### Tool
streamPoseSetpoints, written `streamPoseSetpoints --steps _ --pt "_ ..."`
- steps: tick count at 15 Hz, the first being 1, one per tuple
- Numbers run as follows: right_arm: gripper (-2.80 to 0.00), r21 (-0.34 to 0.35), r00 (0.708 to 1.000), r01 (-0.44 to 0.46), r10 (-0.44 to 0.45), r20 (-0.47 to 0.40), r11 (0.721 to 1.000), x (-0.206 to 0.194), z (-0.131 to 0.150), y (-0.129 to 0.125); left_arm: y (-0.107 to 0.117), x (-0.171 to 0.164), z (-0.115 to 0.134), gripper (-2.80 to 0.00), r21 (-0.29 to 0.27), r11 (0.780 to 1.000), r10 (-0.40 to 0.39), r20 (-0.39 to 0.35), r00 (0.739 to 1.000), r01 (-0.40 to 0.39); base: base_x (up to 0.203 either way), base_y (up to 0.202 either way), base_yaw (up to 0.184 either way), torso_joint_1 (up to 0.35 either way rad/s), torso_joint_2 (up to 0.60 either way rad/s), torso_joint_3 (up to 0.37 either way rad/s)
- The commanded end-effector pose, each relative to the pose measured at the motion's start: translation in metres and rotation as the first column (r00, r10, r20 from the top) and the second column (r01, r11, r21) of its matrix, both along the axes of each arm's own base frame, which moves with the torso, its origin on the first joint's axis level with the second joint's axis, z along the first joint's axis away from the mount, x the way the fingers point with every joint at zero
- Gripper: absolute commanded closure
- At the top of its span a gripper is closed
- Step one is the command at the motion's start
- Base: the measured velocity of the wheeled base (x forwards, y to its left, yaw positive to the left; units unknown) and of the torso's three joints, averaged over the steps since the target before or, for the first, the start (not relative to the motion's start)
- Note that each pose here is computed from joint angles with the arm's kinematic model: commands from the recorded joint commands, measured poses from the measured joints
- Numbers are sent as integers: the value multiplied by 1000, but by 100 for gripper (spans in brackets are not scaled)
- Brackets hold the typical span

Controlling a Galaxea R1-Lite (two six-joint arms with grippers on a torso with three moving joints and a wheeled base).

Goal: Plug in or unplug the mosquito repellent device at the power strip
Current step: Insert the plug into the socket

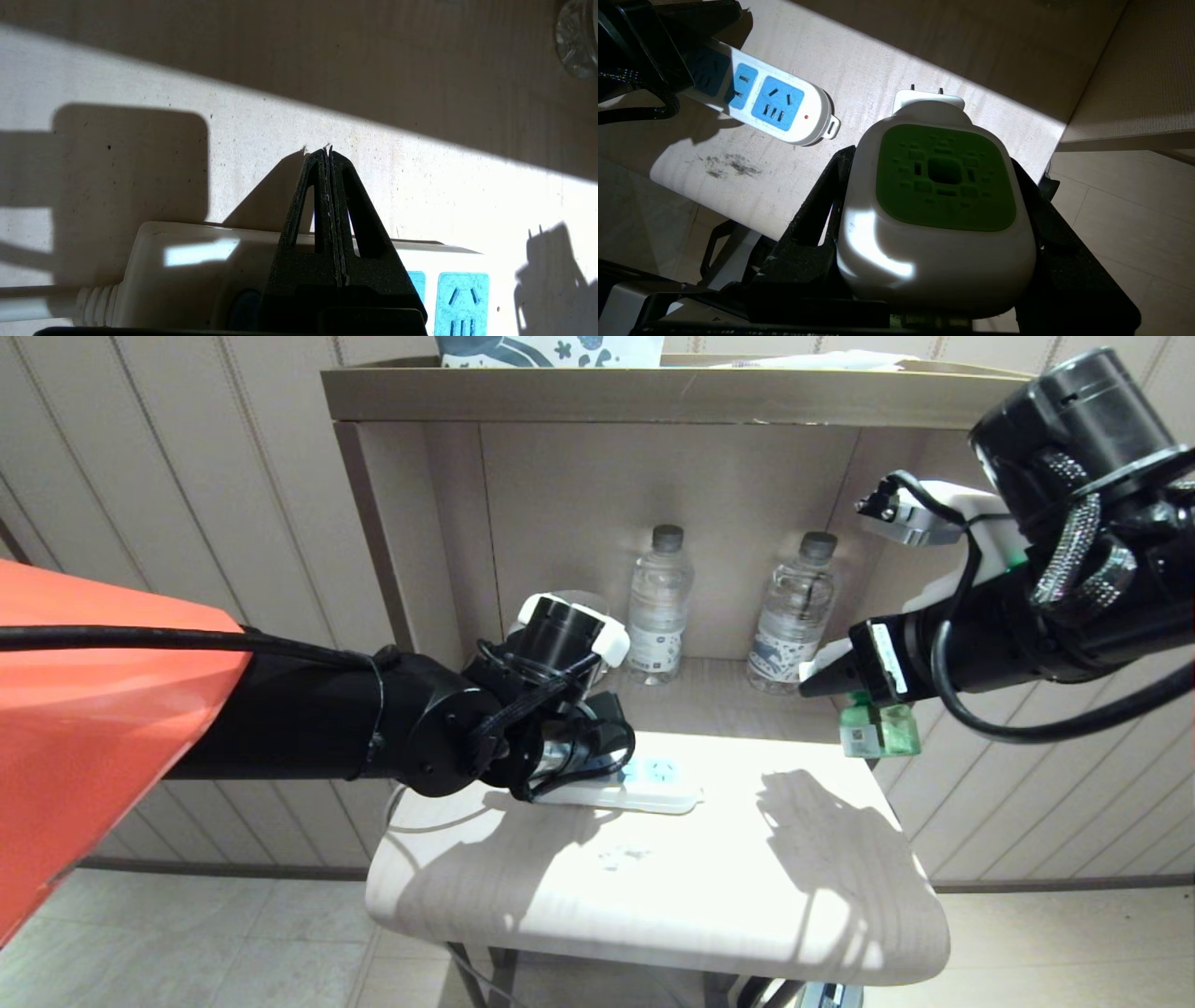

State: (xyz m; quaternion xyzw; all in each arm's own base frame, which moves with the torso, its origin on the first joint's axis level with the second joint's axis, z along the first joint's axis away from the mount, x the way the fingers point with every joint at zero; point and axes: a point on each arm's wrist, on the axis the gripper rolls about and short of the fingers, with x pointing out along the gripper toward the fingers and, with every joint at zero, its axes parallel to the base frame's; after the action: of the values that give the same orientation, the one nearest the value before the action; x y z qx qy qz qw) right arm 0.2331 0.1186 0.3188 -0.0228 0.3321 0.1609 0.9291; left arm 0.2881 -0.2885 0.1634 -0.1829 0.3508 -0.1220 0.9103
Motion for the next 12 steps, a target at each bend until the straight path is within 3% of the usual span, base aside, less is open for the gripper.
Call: streamPoseSetpoints --steps 1,12 --pt "0 -7 1000 -1 1 -8 1000 2 -2 1 3 -5 0 0 7 1000 -1 -10 1000 1 0 0 0 0 0 0" --pt "0 -19 1000 -5 4 -26 1000 8 -8 4 18 -19 3 0 8 1000 17 -22 1000 -17 0 0 0 0 0 0"
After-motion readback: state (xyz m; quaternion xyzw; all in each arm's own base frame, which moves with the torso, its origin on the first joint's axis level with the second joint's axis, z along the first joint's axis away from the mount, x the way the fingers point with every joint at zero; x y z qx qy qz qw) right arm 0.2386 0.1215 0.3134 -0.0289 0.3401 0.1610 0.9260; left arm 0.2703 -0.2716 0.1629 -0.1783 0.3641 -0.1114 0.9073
